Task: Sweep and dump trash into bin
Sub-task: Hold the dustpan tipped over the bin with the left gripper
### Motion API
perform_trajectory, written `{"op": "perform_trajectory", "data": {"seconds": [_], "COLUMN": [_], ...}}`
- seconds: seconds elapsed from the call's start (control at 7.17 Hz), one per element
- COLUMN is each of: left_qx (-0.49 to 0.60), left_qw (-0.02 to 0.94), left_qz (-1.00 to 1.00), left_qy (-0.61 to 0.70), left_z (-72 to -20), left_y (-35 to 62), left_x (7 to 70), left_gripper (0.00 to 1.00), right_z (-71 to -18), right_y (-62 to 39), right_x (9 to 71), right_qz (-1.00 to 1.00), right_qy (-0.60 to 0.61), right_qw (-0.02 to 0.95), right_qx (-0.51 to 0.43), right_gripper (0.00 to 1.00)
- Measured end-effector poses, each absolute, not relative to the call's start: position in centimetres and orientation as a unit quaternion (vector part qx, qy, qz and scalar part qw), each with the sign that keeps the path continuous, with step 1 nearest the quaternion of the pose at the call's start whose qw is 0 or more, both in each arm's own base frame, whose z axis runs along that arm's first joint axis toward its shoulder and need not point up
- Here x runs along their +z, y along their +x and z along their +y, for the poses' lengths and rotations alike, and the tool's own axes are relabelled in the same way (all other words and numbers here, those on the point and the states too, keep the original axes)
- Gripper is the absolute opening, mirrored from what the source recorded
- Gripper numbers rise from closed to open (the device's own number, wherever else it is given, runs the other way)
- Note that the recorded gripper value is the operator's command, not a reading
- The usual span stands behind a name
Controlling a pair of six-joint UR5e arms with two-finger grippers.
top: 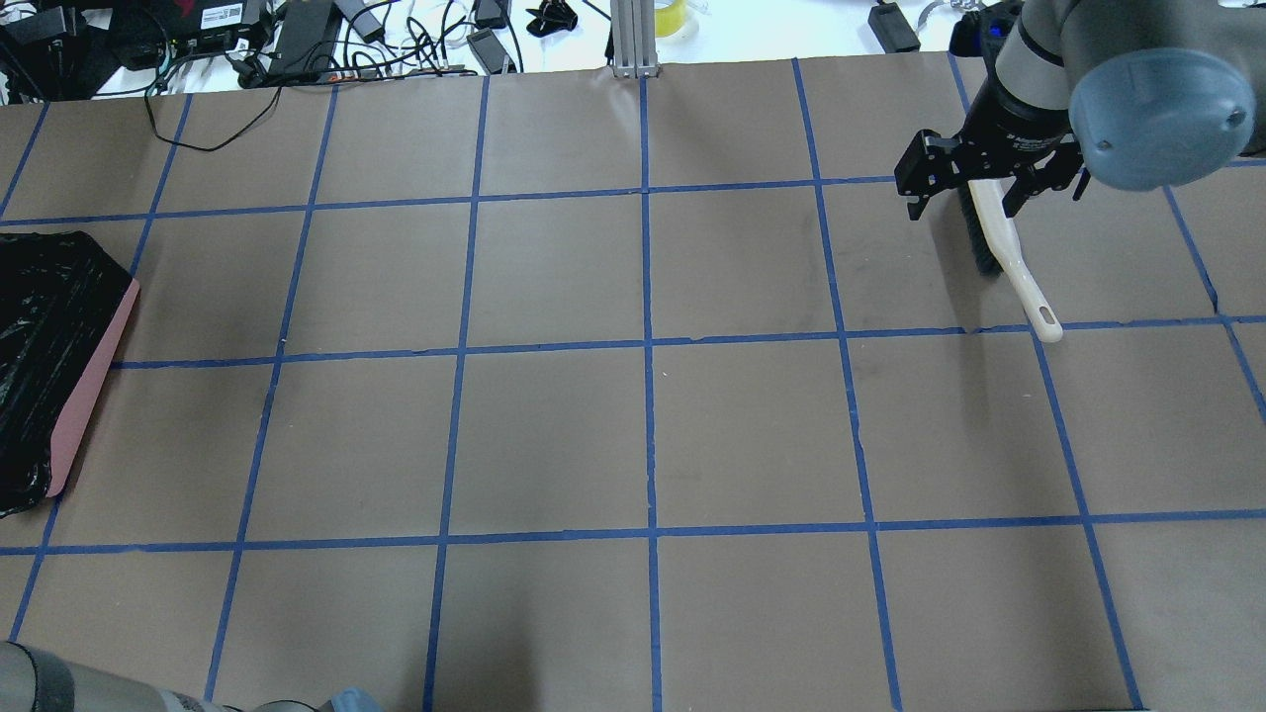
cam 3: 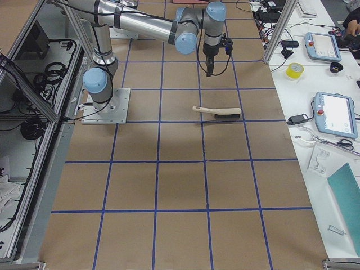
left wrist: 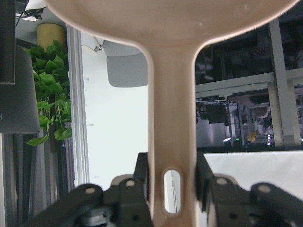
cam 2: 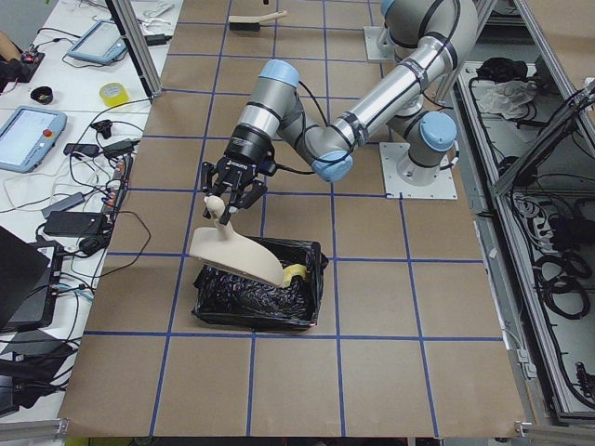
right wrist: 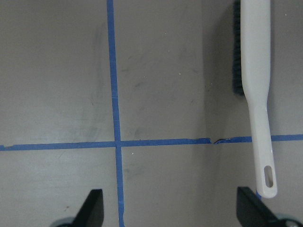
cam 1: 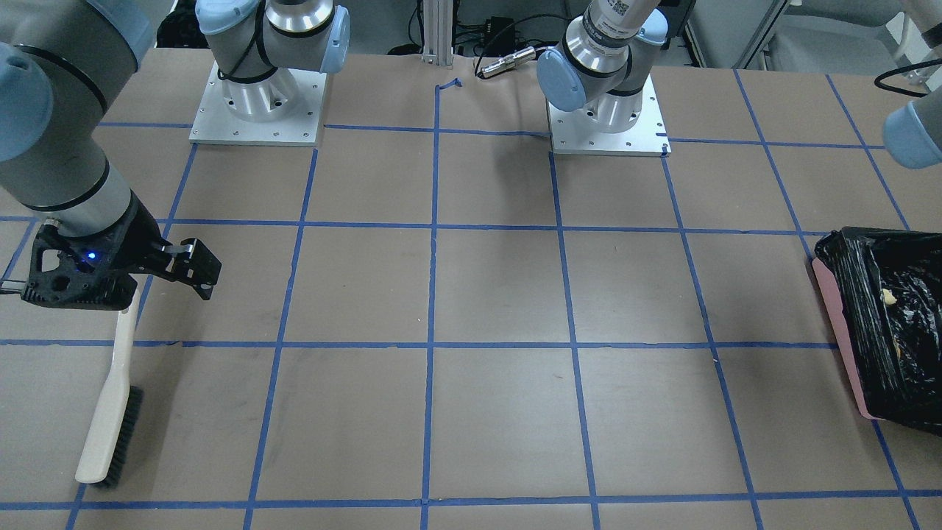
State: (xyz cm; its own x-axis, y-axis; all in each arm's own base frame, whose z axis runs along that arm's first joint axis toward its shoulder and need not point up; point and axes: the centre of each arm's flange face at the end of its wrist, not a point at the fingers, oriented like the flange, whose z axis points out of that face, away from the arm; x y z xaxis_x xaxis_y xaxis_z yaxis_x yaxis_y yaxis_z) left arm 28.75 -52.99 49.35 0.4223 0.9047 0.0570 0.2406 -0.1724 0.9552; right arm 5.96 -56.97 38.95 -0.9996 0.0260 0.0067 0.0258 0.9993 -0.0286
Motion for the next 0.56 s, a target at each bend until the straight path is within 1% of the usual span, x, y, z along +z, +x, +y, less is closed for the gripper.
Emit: {"op": "perform_trajectory", "data": {"seconds": [0.56], "left_qx": [0.343], "left_qw": [0.5], "left_qz": [0.413], "left_qy": [0.679], "left_z": [-51.91], "left_y": [27.49], "left_x": [48.79], "left_gripper": [0.05], "right_z": [-56.88], "right_y": [6.92], "right_x": [39.07], "right_qz": [-1.0], "right_qy": [-0.012], "right_qw": [0.004], "right_qx": [0.016], "right_gripper": [1.0]}}
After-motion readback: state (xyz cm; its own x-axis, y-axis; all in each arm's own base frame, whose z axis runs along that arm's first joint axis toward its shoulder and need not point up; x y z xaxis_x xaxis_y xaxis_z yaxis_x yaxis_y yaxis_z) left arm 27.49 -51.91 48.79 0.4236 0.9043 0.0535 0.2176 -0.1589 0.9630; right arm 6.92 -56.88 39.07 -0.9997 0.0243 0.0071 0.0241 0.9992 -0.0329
